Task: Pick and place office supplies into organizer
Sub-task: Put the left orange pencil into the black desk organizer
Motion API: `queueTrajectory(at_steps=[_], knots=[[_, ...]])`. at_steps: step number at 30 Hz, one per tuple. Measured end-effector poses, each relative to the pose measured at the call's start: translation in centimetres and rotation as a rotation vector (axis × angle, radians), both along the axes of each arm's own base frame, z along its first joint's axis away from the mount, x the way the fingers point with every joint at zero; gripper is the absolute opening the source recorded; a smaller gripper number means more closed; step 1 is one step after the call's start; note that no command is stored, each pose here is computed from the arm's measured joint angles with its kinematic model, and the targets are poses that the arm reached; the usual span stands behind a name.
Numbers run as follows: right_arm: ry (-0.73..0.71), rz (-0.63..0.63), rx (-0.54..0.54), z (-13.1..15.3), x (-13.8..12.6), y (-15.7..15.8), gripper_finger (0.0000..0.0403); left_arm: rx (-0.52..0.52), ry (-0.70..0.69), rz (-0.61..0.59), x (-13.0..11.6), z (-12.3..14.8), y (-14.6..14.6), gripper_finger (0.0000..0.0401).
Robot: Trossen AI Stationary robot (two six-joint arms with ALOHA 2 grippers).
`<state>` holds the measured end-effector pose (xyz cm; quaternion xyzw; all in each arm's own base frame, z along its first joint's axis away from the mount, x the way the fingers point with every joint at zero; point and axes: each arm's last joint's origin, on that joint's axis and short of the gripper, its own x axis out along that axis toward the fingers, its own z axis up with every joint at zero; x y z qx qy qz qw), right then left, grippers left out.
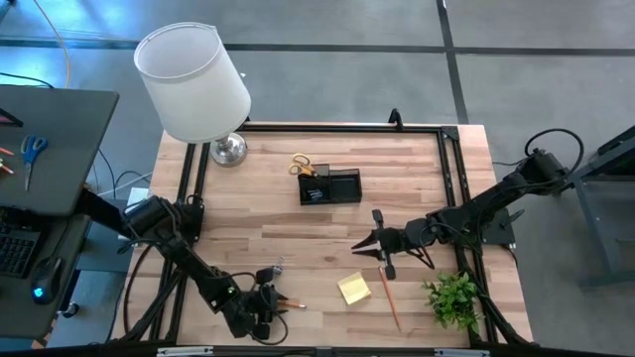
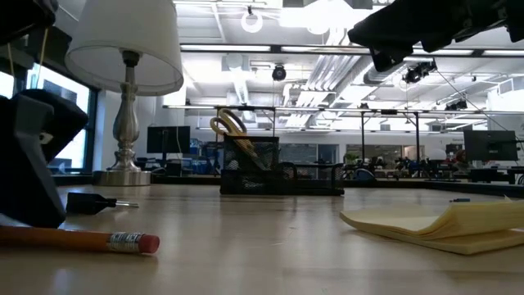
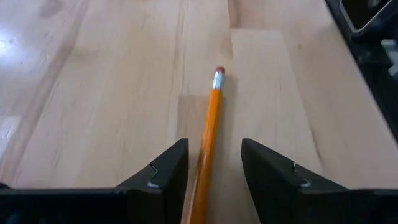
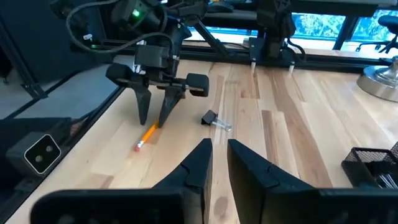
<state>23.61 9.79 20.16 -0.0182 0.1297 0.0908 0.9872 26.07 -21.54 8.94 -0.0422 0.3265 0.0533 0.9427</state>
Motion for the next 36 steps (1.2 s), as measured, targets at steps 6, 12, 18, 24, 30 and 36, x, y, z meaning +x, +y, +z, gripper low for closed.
queueTrajectory(at_steps=[6,12,18,24,30,36], knots=[[0.000,-0.001,0.003,0.0,0.0,0.0,0.0044,0.029,-0.003,0.016,0.0,-0.1,0.2,0.0138],[0.000,-0.001,0.003,0.0,0.0,0.0,0.0044,0.036,-0.005,0.029,0.0,-0.5,0.2,0.0138],[0.009,-0.001,-0.002,-0.1,0.0,0.0,0.0044,0.026,-0.019,0.035,0.2,-1.2,0.0,0.0138],[0.014,0.000,-0.011,-0.1,0.0,0.0,0.0044,0.017,-0.048,0.047,0.4,-1.3,-0.1,0.0138],[0.013,0.001,-0.011,-0.1,0.0,0.0,0.0041,0.003,-0.099,0.069,0.8,-2.6,-0.4,0.0138],[0.014,0.001,-0.012,-0.1,0.0,0.0,0.0030,0.006,-0.096,0.072,0.8,-3.1,-0.4,0.0138]])
